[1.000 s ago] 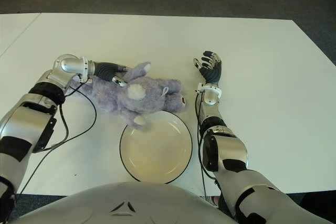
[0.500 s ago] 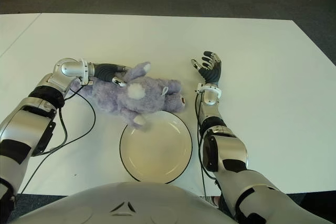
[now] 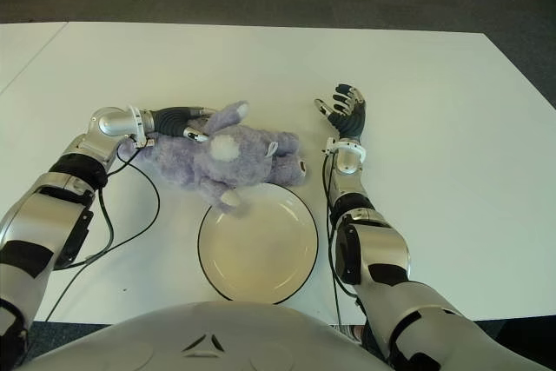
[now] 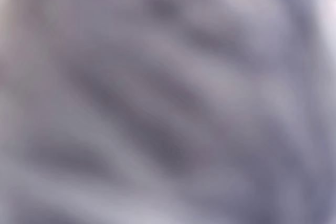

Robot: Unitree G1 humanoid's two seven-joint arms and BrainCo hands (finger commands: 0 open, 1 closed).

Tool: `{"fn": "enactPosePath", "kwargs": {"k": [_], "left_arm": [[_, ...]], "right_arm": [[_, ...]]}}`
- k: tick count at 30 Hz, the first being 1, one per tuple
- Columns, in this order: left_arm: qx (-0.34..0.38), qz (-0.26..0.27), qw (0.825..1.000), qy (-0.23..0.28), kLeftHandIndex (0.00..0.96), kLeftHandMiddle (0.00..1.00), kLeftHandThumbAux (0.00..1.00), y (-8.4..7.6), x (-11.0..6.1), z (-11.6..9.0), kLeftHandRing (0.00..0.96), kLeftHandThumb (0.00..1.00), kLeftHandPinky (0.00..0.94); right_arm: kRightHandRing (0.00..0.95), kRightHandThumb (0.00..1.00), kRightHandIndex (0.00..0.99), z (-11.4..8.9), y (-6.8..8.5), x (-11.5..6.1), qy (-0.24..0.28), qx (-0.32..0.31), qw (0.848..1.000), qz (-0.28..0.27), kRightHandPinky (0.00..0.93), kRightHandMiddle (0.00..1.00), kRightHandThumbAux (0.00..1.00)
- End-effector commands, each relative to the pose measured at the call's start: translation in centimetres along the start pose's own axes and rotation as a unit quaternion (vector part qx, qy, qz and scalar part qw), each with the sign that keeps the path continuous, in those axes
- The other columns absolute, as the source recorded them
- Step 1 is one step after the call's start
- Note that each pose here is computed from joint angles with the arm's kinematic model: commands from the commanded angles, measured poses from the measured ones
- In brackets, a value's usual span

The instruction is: Put the doll into the plate.

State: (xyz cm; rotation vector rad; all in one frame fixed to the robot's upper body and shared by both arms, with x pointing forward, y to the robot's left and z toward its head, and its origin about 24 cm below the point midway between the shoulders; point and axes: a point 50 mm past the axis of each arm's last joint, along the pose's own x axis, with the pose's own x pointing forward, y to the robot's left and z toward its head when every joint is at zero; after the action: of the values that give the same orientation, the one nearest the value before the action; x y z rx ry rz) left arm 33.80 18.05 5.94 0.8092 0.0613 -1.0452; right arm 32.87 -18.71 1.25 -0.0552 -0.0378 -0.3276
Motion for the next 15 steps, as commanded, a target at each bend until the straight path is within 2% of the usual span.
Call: {"fn": "enactPosePath", "kwargs": {"k": [1,2,5,6,9,10,11,12,15], "left_arm": [[-0.045,0.107,0.992,0.056,0.492,0.712,0.738,-5.25,-0.09,-3.53,0.745,0.213,0.816],[-0.046,0.134,0.988,0.061,0.567,0.742,0.763,-5.2,-0.06,-3.62,0.761,0.299,0.82],[-0.056,0.196,0.976,0.073,0.615,0.776,0.772,-5.05,0.06,-3.76,0.794,0.377,0.849],[-0.057,0.209,0.973,0.075,0.666,0.808,0.768,-5.04,0.15,-3.73,0.823,0.476,0.871],[-0.067,0.247,0.964,0.071,0.701,0.83,0.756,-5.0,0.33,-3.59,0.841,0.554,0.882],[-0.071,0.258,0.961,0.069,0.735,0.85,0.74,-4.99,0.37,-3.54,0.855,0.627,0.886],[-0.078,0.272,0.957,0.066,0.741,0.854,0.736,-4.98,0.44,-3.49,0.857,0.641,0.887],[-0.082,0.281,0.954,0.065,0.763,0.865,0.72,-4.99,0.49,-3.46,0.864,0.706,0.889],[-0.094,0.3,0.947,0.064,0.77,0.868,0.711,-5.04,0.63,-3.42,0.865,0.741,0.889]], "right_arm": [[0.291,0.172,0.278,-10.65,-2.15,-10.1,0.241,-0.052,0.969,0.004,0.296,0.287,0.9],[0.293,0.174,0.282,-10.65,-2.15,-10.1,0.24,-0.052,0.969,0.003,0.297,0.288,0.903],[0.292,0.178,0.286,-10.64,-2.17,-10.12,0.239,-0.051,0.97,0.002,0.288,0.288,0.903],[0.292,0.178,0.291,-10.64,-2.18,-10.13,0.239,-0.051,0.97,0.001,0.284,0.288,0.901],[0.293,0.18,0.296,-10.63,-2.2,-10.13,0.238,-0.051,0.97,-0.001,0.288,0.29,0.902],[0.295,0.186,0.301,-10.63,-2.2,-10.13,0.238,-0.051,0.97,-0.001,0.297,0.292,0.902],[0.296,0.189,0.302,-10.64,-2.21,-10.13,0.239,-0.05,0.97,0.0,0.298,0.292,0.902],[0.295,0.199,0.305,-10.65,-2.21,-10.13,0.239,-0.049,0.97,0.0,0.296,0.293,0.899],[0.295,0.205,0.307,-10.66,-2.2,-10.14,0.241,-0.043,0.97,-0.001,0.293,0.293,0.898]]}}
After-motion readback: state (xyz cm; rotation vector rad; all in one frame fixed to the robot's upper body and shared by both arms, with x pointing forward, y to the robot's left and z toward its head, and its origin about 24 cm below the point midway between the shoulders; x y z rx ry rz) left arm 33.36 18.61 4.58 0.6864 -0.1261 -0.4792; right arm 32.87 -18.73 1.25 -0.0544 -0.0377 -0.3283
